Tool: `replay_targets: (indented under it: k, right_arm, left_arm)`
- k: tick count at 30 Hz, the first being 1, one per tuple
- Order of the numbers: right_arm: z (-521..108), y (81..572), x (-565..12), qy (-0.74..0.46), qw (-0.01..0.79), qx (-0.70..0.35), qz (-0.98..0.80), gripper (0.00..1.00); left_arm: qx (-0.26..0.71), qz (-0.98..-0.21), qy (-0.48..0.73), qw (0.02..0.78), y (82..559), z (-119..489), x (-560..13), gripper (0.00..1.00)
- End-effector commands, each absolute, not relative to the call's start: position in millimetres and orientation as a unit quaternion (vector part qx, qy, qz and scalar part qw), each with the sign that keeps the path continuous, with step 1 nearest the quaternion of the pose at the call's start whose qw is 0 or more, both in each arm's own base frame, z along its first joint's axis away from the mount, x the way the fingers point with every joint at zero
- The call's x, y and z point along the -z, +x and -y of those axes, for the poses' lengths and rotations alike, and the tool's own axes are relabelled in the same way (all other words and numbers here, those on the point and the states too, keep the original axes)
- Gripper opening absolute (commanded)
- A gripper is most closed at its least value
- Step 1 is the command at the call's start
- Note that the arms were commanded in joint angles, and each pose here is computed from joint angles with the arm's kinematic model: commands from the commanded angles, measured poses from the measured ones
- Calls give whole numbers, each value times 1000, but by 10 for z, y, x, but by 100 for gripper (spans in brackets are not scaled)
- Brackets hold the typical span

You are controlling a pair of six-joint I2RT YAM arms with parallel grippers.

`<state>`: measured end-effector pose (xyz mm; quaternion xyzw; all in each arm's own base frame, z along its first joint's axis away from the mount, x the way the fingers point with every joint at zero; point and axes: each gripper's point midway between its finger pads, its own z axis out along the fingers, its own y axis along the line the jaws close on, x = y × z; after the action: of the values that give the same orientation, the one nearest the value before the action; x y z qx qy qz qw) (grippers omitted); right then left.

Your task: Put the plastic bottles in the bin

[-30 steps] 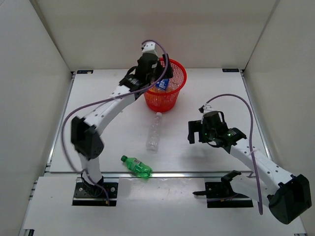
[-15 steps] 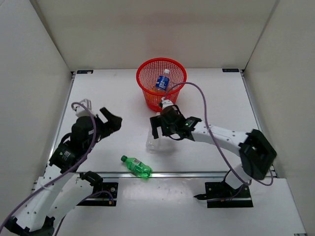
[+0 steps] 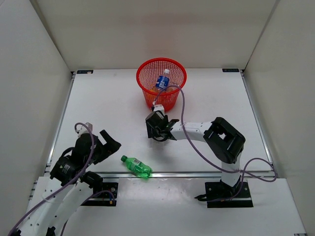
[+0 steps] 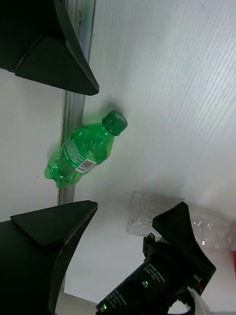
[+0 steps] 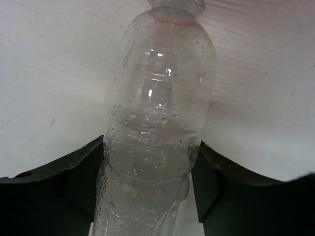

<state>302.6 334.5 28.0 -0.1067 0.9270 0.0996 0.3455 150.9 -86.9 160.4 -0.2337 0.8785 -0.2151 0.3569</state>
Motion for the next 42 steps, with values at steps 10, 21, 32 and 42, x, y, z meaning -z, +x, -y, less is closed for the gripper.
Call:
replay_targets:
  k: [10,21,32,42]
  right_arm:
    - [-2898,2176,-900,-154,361,-122,-912,30]
    - [-2540,3027,-3113,-186,557,-183,-788,25]
    - [-2944,4736,-3668,-185,644,-184,-719,35]
    - [-3151,5192,-3287,-180,619,-189,-741,99]
  left_arm:
    - [182,-893,-212,353,1624,854,-1628,99]
    - [185,-892,-214,353,1945,965,-1461,99]
    - [155,-899,-213,350,2164,891,-1453,99]
    - [131,-938,-193,258,1722,911,-1171,99]
